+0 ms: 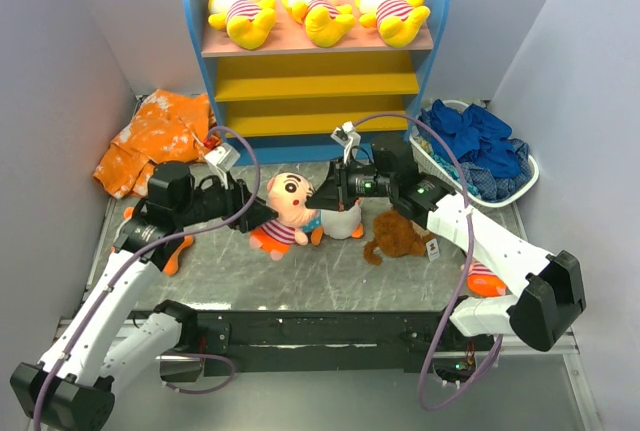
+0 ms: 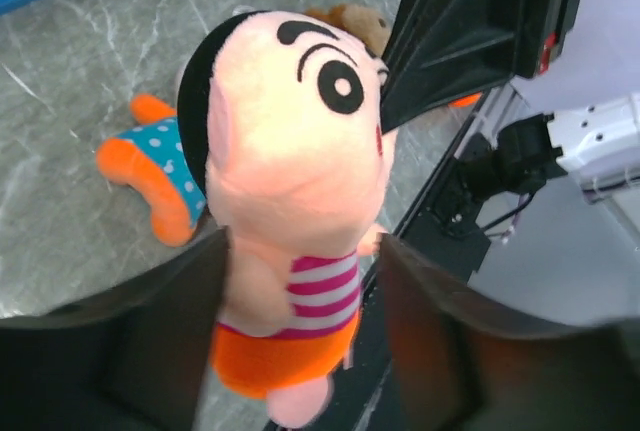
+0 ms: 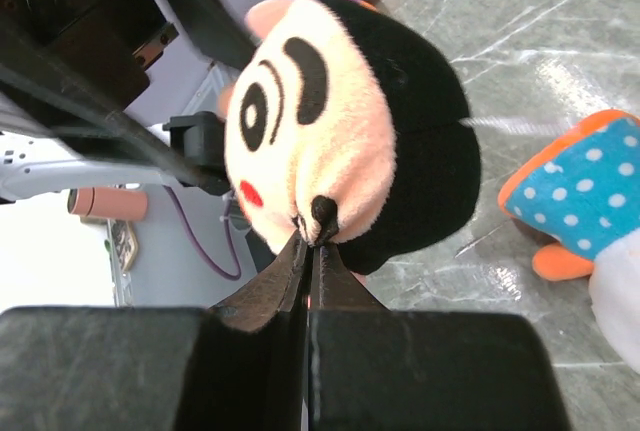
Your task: Place and organize the stuffed toys onto the shelf
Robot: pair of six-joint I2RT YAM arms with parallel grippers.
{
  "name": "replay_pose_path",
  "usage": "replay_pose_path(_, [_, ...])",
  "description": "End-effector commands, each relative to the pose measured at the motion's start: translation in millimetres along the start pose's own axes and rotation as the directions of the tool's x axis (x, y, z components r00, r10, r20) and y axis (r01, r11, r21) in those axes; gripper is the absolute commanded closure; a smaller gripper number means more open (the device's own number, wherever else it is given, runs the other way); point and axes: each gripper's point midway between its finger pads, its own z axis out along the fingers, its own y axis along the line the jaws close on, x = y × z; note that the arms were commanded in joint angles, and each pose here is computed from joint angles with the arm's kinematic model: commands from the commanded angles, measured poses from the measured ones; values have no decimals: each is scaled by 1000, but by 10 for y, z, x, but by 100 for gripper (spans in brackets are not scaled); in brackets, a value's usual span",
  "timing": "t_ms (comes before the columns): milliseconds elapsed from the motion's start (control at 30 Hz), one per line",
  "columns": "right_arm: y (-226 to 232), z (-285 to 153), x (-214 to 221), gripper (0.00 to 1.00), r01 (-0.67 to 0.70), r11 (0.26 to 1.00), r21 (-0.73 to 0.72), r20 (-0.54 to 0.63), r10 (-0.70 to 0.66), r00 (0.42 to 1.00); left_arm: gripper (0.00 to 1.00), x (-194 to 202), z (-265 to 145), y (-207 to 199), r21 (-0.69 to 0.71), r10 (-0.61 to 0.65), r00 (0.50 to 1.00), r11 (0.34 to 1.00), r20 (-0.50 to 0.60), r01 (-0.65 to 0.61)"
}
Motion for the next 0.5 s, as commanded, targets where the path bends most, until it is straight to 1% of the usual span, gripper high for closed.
replay_pose_path(0, [333,-218,-365,100,81,996,-50,109,-75,991,43,-57,53,-145,104,4,1000,995,2,-4])
replay_pose_path(33, [342,-226,-371,100,74,996,-52,112,-68,991,46,-62,73,-148,115,1,1000,993,5,-1])
replay_pose_path(100, [389,-256,-398,100,84,994,-67,124,-75,989,44,-80,95,-123,105,-11,1000,994,9,10])
replay_pose_path(133, [395,-261,-406,100,86,994,-67,127,-77,989,35,-87,101,-97,90,-11,1000,996,11,10])
replay_pose_path(167, [406,-266,-407,100,85,994,-69,124,-76,989,30,-74,109,-60,75,-2,1000,997,4,2])
replay_pose_path(300, [401,-278,-430,100,86,994,-63,127,-77,989,17,-21,141,6,60,1,1000,998,-17,0])
replay_pose_path(333, [411,-281,-431,100,88,994,-67,128,-78,989,16,7,150,17,61,-5,1000,998,-25,7])
replay_pose_path(367, [425,-292,-443,100,91,993,-71,133,-81,988,16,15,156,22,62,-9,1000,998,-28,10])
replay_pose_path(400, [434,-290,-448,100,89,993,-76,133,-78,988,19,22,160,31,59,-9,1000,998,-29,11])
replay_pose_path(433, [441,-296,-455,100,90,993,-79,137,-79,987,25,48,165,21,71,-13,999,997,-38,16])
replay_pose_path(467, [454,-299,-474,100,92,992,-81,143,-80,987,34,54,170,9,81,-16,999,997,-41,19])
